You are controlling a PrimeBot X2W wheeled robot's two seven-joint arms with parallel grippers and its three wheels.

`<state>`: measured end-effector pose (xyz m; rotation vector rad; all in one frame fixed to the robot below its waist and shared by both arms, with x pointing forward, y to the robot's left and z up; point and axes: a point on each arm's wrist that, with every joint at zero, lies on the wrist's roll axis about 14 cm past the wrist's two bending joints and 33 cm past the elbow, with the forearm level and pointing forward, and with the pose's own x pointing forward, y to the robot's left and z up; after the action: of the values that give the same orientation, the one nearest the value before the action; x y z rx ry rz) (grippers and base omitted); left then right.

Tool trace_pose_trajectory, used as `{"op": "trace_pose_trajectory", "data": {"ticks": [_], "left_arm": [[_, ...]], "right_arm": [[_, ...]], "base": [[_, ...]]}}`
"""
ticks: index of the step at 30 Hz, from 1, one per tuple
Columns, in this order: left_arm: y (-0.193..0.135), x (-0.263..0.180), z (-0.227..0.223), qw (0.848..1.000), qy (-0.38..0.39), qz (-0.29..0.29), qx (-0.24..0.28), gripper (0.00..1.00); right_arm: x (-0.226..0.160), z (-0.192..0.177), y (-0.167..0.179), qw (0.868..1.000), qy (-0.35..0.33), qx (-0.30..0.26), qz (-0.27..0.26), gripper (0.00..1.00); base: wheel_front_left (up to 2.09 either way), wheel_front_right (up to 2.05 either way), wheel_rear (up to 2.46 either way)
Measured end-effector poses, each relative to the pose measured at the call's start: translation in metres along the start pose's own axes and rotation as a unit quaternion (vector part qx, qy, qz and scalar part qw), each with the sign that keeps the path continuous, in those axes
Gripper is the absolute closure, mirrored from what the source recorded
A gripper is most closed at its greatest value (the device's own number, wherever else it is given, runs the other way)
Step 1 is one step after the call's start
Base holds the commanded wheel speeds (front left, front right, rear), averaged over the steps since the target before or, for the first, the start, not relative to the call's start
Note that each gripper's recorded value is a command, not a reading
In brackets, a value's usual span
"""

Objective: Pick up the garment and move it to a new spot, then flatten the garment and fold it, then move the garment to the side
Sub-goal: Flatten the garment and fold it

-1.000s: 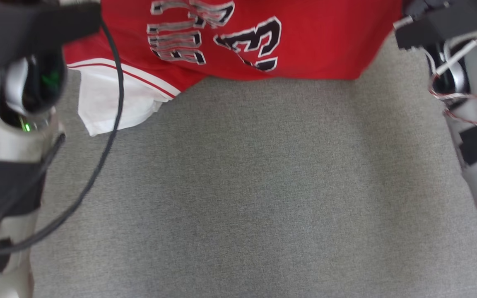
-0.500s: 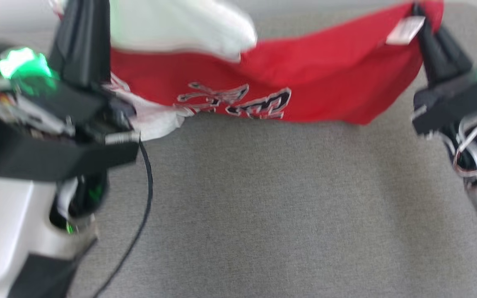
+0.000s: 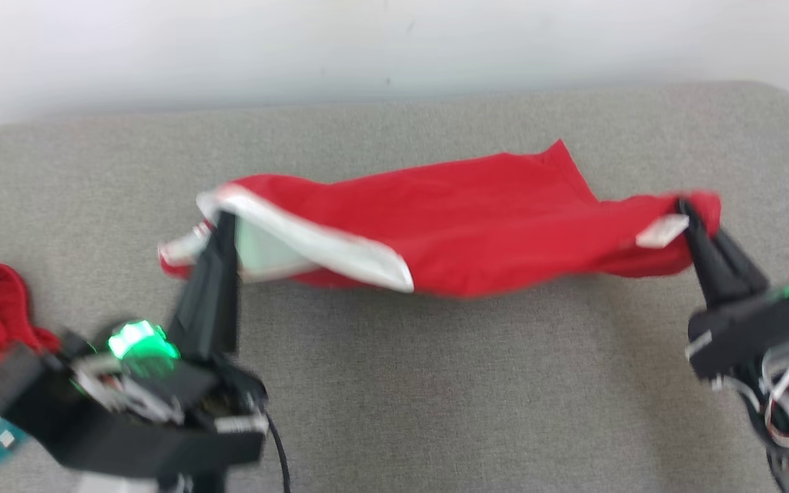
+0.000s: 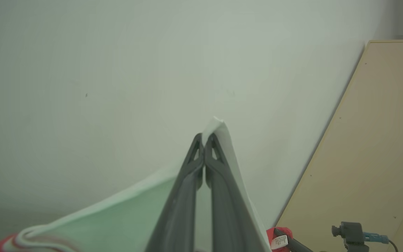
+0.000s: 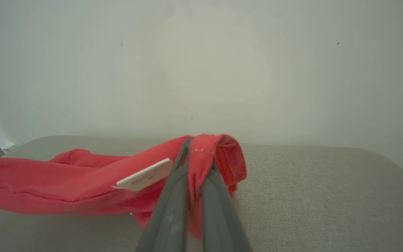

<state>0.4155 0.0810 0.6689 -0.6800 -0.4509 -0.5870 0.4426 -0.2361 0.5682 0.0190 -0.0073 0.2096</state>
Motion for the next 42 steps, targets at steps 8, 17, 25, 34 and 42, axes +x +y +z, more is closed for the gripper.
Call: {"op": "trace_pose_trajectory", "data": {"ticks": [8, 17, 25, 34, 42], "left_arm": [[0.003, -0.054, -0.025, 0.994, 0.040, 0.072, -0.071, 1.00], [0.001, -0.102, -0.060, 0.970, 0.117, 0.129, -0.170, 1.00], [0.018, -0.158, -0.082, 0.935, 0.208, 0.194, -0.214, 1.00], [0.032, -0.196, -0.087, 0.905, 0.248, 0.246, -0.244, 1.00], [0.039, -0.225, -0.083, 0.879, 0.285, 0.278, -0.263, 1.00]], "right_arm": [[-0.036, -0.025, 0.003, 0.998, 0.026, 0.051, -0.029, 1.00], [-0.056, -0.062, 0.010, 0.991, 0.072, 0.101, -0.047, 1.00], [-0.074, -0.100, 0.020, 0.980, 0.137, 0.132, -0.051, 1.00], [-0.104, -0.134, 0.017, 0.960, 0.209, 0.171, -0.074, 1.00], [-0.120, -0.150, 0.021, 0.945, 0.249, 0.198, -0.078, 1.00]], "base": [[0.00, 0.00, 0.00], [0.00, 0.00, 0.00], [0.00, 0.00, 0.00], [0.00, 0.00, 0.00], [0.00, 0.00, 0.00]]}}
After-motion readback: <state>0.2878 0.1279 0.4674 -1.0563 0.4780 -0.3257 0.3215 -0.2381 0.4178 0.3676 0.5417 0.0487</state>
